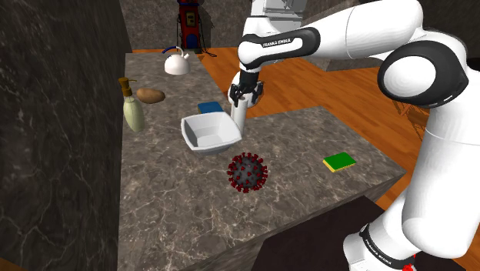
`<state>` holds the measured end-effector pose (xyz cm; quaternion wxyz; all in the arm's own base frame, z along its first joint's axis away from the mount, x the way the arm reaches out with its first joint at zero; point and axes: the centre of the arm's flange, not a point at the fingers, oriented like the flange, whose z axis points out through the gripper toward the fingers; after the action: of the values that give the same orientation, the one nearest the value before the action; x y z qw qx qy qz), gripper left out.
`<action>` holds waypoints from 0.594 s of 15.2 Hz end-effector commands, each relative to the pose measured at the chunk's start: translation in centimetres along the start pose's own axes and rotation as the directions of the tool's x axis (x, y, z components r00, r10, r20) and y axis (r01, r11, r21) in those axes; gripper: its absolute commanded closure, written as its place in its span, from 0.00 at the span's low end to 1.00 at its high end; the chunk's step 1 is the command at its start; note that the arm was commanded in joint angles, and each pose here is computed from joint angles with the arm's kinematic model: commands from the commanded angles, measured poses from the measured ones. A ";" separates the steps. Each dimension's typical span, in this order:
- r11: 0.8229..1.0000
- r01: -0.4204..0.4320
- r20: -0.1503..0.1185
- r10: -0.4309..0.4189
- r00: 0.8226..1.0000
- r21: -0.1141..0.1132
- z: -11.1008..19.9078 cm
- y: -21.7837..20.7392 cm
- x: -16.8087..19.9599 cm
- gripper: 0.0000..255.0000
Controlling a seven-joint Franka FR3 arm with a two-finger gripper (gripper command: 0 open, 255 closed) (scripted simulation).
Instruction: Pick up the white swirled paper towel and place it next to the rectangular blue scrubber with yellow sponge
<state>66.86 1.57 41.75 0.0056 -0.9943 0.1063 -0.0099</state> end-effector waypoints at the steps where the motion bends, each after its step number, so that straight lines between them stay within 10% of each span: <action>1: 1.000 0.000 0.000 0.000 1.000 0.000 0.0 0.0 0.0 0.00; 9: 1.000 0.000 0.000 0.000 1.000 0.000 -5.0 0.0 0.0 0.00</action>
<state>66.85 1.56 46.46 0.0058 -0.9943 0.1063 -0.0105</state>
